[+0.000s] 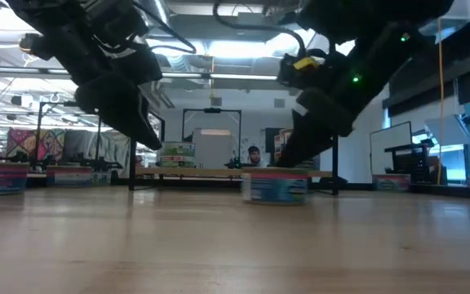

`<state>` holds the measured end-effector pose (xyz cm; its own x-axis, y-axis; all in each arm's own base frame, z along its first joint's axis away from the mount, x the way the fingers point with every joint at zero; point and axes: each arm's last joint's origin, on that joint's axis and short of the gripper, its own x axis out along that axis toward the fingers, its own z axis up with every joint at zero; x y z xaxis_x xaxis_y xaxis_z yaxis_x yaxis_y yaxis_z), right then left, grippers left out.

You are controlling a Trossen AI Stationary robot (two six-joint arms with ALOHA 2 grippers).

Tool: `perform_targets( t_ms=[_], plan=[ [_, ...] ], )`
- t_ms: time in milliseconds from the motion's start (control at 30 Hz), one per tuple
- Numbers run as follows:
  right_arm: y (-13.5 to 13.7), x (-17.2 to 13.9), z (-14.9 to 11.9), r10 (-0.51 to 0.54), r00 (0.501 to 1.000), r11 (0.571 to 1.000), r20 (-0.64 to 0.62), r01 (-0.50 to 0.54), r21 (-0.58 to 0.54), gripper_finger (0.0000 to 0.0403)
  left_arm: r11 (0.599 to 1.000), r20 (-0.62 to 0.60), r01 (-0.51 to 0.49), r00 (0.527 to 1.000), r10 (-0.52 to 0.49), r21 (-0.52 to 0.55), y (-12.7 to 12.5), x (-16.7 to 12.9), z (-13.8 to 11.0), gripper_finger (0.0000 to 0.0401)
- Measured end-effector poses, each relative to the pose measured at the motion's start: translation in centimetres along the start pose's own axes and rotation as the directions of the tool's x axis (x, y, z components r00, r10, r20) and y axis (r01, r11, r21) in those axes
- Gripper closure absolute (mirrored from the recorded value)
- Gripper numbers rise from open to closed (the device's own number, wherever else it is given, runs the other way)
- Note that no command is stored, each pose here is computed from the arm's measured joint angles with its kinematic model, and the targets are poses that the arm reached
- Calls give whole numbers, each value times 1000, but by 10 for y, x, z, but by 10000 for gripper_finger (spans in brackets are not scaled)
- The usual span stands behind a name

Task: Stack canned seafood by type on shelf
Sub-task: Put the blue-pink tuna can on the shelf

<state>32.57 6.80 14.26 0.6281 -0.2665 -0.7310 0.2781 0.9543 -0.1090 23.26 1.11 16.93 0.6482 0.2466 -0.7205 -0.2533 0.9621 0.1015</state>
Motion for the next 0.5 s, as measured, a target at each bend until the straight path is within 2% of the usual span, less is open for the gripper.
perform_targets(
  t_ms=[267, 400, 500],
  plan=[
    [-1, -5, 10, 21, 997, 994, 69, -13, -109, 119, 999, 113, 48, 993, -46, -21, -13, 1, 10, 152],
    [1, -40, 24, 66, 990, 992, 126, -52, -113, 119, 995, 232, 96, 969, -86, -33, -23, -2, 20, 152],
    [2, -68, 22, 96, 989, 990, 113, -83, -113, 119, 992, 285, 121, 952, -109, -26, -30, 1, 24, 152]
  ],
)
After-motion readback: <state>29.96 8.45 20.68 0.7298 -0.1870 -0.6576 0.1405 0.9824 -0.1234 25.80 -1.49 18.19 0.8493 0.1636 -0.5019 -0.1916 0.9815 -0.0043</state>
